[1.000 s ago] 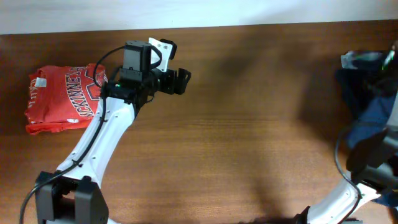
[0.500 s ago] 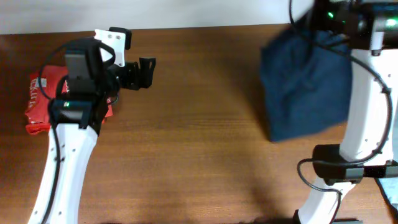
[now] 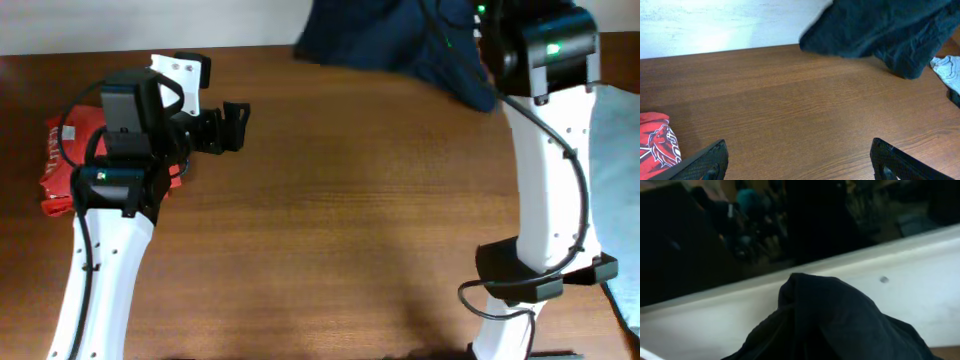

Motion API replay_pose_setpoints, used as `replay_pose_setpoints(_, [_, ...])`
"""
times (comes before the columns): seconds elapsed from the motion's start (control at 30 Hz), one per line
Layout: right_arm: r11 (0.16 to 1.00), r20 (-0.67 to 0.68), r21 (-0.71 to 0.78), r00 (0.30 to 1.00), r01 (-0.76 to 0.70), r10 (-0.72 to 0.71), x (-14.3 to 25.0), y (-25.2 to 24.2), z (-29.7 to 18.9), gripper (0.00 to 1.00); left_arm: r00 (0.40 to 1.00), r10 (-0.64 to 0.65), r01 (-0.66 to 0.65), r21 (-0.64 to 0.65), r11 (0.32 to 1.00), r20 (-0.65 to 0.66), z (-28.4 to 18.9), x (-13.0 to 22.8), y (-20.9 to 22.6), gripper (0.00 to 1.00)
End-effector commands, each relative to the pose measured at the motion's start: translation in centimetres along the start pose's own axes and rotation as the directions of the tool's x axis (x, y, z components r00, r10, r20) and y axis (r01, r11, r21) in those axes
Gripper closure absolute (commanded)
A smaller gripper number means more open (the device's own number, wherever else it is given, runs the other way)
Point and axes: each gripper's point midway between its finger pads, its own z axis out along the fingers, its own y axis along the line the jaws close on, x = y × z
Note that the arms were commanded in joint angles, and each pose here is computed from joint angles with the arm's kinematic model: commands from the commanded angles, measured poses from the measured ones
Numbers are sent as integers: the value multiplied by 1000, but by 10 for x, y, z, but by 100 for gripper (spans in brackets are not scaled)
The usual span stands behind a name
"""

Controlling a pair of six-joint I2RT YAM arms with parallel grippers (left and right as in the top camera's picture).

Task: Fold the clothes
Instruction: 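Lift the navy pants with the right gripper and drag them to table center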

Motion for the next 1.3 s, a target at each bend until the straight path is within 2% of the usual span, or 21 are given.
replay_pose_setpoints(0.0, [1000,4,12,1000,-23,23,7,13,2,96,1000,0,0,8,1000,11,-5,-4,-3,10])
replay_pose_setpoints(0.13, [1000,-133,29,991,-2,5,55,18,15,96,1000,-2,2,6,1000,5,-5,-3,-3,9])
replay_pose_setpoints(0.23, [998,-254,52,966,-34,46,103,26,26,96,1000,2,-2,6,1000,15,-5,-5,-3,10])
replay_pose_setpoints(0.37, [999,-327,22,944,-40,45,149,54,41,96,1000,1,-1,3,1000,15,-5,-5,-2,10])
replay_pose_setpoints(0.5, [998,-292,-36,956,-54,42,158,81,54,96,1000,-2,2,-3,1000,21,-6,-7,1,10])
replay_pose_setpoints(0.7, [991,-119,-85,989,-103,92,123,101,65,96,999,-23,24,-34,999,28,-10,-8,17,9])
replay_pose_setpoints(0.93, [989,-55,-88,992,-117,112,108,102,66,97,999,-23,24,-31,999,28,-10,-8,16,10])
replay_pose_setpoints(1.0, [992,-90,-70,991,-105,99,117,98,66,96,999,-23,24,-31,999,29,-10,-8,16,9])
replay_pose_setpoints(1.13, [998,-242,-15,969,-56,50,158,90,58,96,999,-23,24,-32,999,29,-10,-8,16,9])
replay_pose_setpoints(1.23, [997,-381,0,922,-73,68,194,93,44,94,999,-22,23,-32,999,31,-10,-9,16,9])
replay_pose_setpoints(1.27, [997,-443,-16,894,-80,65,208,98,37,77,999,-21,22,-32,999,33,-10,-9,17,9])
